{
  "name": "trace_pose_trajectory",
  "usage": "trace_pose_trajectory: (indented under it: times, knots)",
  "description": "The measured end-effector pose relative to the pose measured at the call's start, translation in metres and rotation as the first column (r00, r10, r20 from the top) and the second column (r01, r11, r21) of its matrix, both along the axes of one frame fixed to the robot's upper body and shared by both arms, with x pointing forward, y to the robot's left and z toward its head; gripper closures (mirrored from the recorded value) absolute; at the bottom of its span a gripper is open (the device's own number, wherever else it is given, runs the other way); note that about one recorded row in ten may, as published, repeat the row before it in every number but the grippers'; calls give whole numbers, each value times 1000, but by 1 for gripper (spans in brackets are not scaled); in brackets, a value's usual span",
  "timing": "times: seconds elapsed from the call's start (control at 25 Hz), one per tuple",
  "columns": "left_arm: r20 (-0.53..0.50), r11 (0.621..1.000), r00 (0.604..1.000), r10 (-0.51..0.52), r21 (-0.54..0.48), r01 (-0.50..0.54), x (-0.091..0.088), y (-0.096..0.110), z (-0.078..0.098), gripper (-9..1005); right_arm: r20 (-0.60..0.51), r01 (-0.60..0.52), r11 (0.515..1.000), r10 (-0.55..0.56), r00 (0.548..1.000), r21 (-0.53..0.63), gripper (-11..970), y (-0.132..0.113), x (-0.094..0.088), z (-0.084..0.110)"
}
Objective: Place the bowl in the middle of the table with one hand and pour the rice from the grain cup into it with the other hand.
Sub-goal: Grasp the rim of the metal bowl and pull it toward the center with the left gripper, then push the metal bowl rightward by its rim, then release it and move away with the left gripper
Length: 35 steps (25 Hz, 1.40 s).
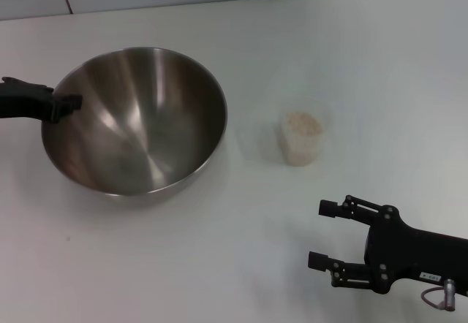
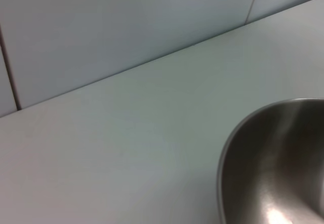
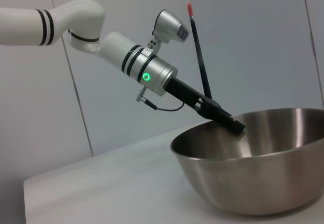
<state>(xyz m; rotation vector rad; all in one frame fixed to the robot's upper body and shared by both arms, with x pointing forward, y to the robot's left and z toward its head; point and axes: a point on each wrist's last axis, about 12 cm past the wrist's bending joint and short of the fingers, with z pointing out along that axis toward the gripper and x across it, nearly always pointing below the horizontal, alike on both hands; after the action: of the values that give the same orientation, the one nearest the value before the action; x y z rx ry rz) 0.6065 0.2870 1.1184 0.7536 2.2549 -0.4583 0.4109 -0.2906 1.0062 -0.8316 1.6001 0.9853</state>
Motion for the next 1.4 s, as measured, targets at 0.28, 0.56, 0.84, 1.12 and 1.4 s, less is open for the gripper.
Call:
trace_pose_trajectory:
  times: [0.28, 0.56, 0.84, 1.12, 1.4]
  knots:
    - [-28, 1000, 1000, -13, -24, 12, 8, -9, 6, 929, -2, 1, 1000, -1, 1000, 0, 133, 0, 0, 0]
    - [-79, 992, 996, -47, -123, 37, 24, -18, 17, 952, -5, -1, 1000, 1, 1000, 0, 132, 0, -1, 0]
    - [-74, 982, 990, -120, -156, 107, 35, -52, 22, 968, -10, -3, 1000, 3, 1000, 2, 132, 0, -1, 0]
    - [-72, 988, 989, -132, -88, 126, 36, -66, 10, 969, -11, -4, 1000, 4, 1000, 6, 132, 0, -1, 0]
    - [-56, 990, 991, -125, -70, 121, 35, -64, 4, 968, -13, -3, 1000, 3, 1000, 5, 133, 0, -1, 0]
